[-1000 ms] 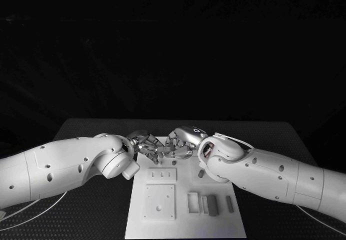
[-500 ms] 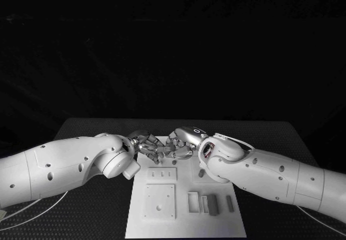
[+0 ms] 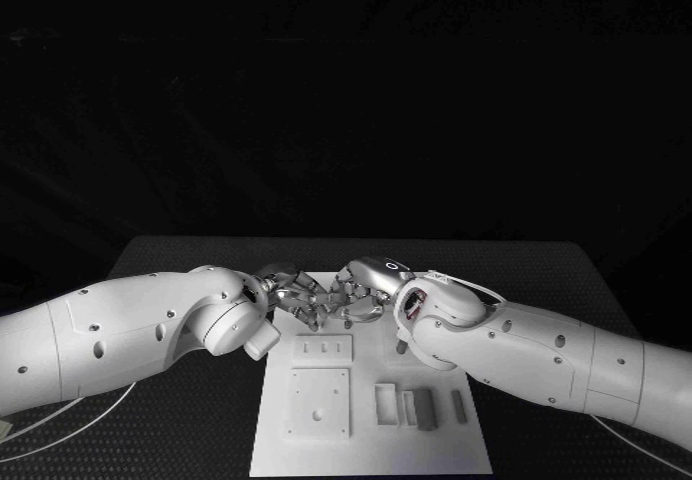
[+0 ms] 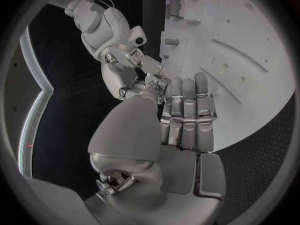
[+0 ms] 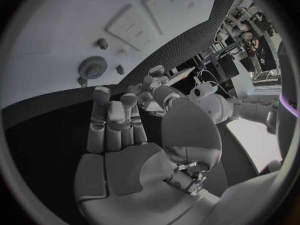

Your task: Assemble the parts on the task board

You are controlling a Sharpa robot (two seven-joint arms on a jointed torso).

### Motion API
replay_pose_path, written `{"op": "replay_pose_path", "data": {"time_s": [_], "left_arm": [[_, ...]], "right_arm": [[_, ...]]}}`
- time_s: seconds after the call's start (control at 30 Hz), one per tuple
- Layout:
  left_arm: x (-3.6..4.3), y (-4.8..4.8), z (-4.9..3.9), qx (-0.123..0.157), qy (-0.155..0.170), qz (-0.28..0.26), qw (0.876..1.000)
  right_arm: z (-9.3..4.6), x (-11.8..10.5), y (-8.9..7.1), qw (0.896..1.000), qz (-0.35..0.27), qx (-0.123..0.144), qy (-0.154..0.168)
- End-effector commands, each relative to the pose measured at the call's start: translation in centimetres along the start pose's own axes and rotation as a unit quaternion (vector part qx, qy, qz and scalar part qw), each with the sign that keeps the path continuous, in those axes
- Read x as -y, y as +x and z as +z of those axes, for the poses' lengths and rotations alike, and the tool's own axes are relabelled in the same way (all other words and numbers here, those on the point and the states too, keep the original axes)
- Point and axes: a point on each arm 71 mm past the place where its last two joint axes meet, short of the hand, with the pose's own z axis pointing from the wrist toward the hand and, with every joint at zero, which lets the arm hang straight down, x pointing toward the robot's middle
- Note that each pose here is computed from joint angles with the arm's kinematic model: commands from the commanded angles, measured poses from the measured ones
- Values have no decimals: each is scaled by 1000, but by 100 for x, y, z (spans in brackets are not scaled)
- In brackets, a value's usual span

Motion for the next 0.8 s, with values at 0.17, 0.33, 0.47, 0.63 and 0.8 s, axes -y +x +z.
{"op": "replay_pose_path", "data": {"time_s": [0.17, 0.33, 0.47, 0.63, 0.8], "left_arm": [[26, 74, 3, -36, -8, -21, 999], [15, 77, 5, -41, -16, -31, 999], [12, 80, 4, -40, -20, -33, 998], [6, 76, 5, -38, -24, -33, 998], [3, 77, 6, -37, -27, -34, 998]], "right_arm": [[0, -59, 17, 1000, -2, 2, -12], [-2, -69, 19, 1000, 0, 4, -13], [-5, -68, 18, 1000, 0, 5, -13], [-5, -75, 18, 1000, 0, 6, -13], [-7, -75, 19, 1000, 1, 6, -13]]}}
